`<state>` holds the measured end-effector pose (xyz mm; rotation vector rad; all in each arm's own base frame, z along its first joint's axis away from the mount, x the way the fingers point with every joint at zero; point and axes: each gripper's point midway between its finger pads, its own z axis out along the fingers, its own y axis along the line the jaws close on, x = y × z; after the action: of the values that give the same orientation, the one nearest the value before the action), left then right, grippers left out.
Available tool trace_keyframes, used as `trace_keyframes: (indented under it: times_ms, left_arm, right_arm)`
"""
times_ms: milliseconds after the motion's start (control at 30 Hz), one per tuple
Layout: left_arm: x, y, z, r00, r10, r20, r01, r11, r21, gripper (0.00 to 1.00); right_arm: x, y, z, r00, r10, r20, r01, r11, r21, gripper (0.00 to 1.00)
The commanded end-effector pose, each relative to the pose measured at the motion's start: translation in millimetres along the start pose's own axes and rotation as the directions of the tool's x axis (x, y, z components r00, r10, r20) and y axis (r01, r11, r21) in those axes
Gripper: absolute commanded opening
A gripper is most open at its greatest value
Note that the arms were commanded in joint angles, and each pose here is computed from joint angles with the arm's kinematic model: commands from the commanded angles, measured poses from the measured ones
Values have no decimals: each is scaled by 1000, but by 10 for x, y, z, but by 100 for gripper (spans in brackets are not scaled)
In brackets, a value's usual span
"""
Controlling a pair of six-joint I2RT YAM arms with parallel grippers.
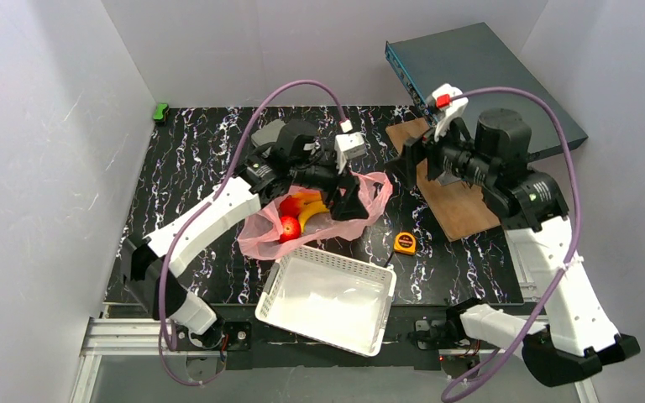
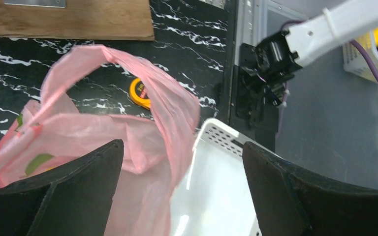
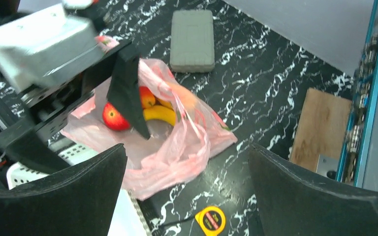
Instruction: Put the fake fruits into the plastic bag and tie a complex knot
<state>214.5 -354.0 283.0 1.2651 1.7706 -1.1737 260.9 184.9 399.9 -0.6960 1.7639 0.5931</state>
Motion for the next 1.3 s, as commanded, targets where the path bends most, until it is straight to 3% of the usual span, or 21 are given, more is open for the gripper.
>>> trace_keyframes:
  times_ms: [0,200,433,533,667,767,967,1267]
  left_arm:
    - [-209,167,189,998,-48,28,50,997,-58,88]
    - [-315,318,453,984,-177,26,178,981,-71,78]
    - [-252,335,757,967,-252,-21,252,967,-25,73]
    - [-283,298,797,964,-264,-29,264,964,15,55]
    - [-576,137,685,983,-175,53,170,981,91,23]
    - [-801,-108,452,988,-70,137,44,982,184,9]
    - [-905,-563,-48,971,90,222,-159,936,313,2]
    - [-1015,-715,-389,957,122,264,-210,918,337,0]
  right_arm:
    - [96,-71,-173,998,-55,30,53,996,74,98]
    - [510,130,-483,999,-31,-24,32,999,30,98]
    - [822,117,-688,998,-37,-55,41,997,68,98]
    - [894,120,-697,997,-47,-56,51,996,66,98]
    - [952,154,-706,997,-60,-40,62,997,52,98]
    - [934,223,-688,997,-77,-12,77,997,11,98]
    - [711,432,-516,986,-133,101,147,978,-147,99]
    - [239,642,-256,937,-184,297,265,928,-261,98]
